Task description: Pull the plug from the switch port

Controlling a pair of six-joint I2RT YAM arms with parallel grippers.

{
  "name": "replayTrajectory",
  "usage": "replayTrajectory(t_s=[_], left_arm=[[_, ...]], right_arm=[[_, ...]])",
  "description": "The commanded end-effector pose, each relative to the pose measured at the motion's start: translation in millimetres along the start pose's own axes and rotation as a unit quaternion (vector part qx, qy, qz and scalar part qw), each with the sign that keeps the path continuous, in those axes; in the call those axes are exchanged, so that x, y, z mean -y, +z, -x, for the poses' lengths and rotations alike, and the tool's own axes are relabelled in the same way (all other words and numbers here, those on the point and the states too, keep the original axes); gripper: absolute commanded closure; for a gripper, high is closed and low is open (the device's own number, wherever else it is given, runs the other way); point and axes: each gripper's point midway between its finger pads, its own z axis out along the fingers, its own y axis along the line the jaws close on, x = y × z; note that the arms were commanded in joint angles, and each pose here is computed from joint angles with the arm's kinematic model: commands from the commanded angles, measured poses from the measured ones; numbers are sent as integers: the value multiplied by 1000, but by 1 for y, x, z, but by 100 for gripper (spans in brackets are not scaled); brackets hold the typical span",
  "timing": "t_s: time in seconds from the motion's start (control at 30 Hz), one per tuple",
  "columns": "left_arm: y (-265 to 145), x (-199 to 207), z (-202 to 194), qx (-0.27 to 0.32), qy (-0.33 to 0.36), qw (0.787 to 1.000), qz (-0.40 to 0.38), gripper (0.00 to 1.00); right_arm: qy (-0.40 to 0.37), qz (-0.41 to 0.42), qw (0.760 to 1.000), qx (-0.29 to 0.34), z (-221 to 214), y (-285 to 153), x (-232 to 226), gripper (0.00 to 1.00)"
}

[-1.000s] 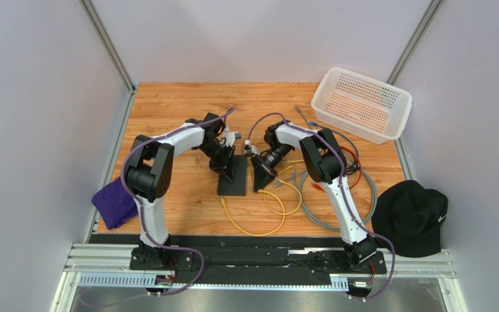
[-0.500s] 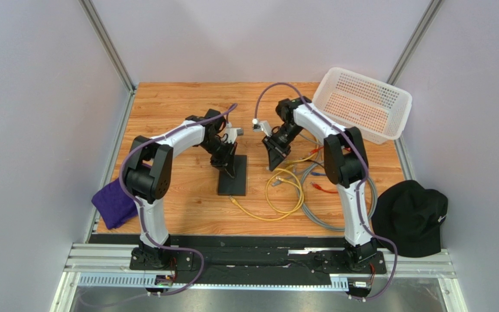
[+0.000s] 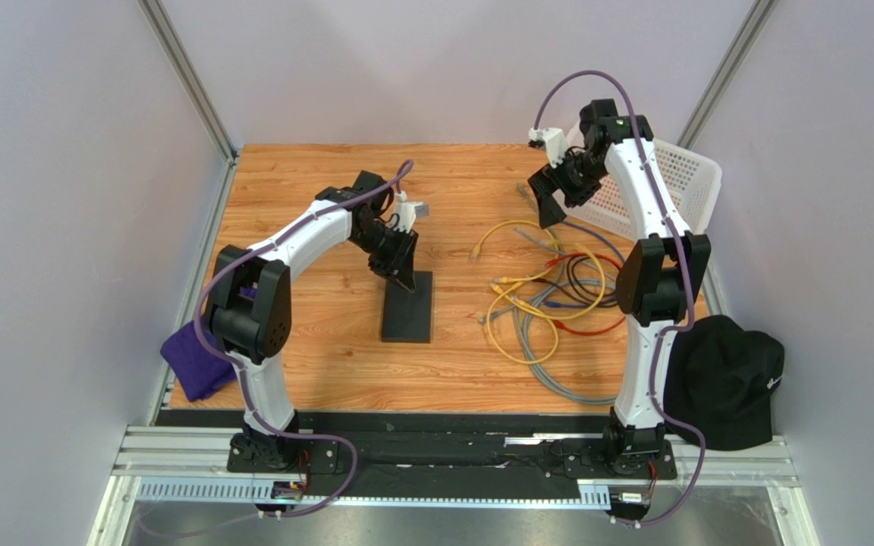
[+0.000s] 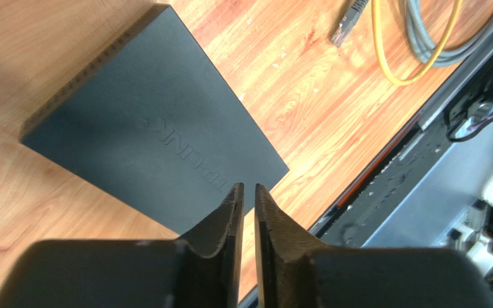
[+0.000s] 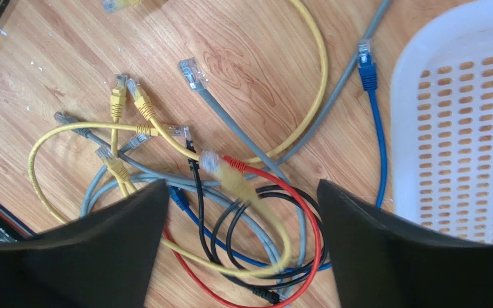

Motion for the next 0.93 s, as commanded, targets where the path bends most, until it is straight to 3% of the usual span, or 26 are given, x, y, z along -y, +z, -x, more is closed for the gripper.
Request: replayTrajectory(t_s=[0.0,0.07,0.1,0.13,0.17,0.2,0.37,0.47,0.57,0.67,0.77,0.87,0.9], left_arm=[[-37,5,21,40,44,997,45,56],[-51,1,27,59,54,994,75,46],[-57,2,32,69,61,992,82,29],[-64,1,35,79,63,991,88,23],[-73,1,39,90,70,989,99,9],[-84,4,47,105,80,985,108,5],[-153,8,77,175,131,961,169,4],[-207,15,106,238,149,937,206,4],[-264,26,137,308,139,906,255,1],[-316,39,157,388,113,866,294,1],[-328,34,159,408,99,849,321,1],[-318,10,145,378,84,848,361,1],[-303,0,138,355,81,857,365,1]], right_arm=[[23,-43,996,75,42,-55,-32,0],[36,-101,986,130,64,-74,-29,0],[32,-136,974,178,87,-79,-20,0],[62,-161,970,172,77,-73,-14,0],[63,-178,963,193,83,-87,-15,0],[61,-188,956,216,93,-93,-14,0],[128,-216,932,260,118,-112,-7,0],[116,-218,925,288,142,-131,-18,0],[118,-193,926,302,160,-142,-32,0],[141,-194,906,349,178,-175,-40,0],[174,-207,896,351,173,-171,-38,0],[180,-238,904,308,152,-143,-36,0],[170,-239,907,303,151,-137,-41,0]])
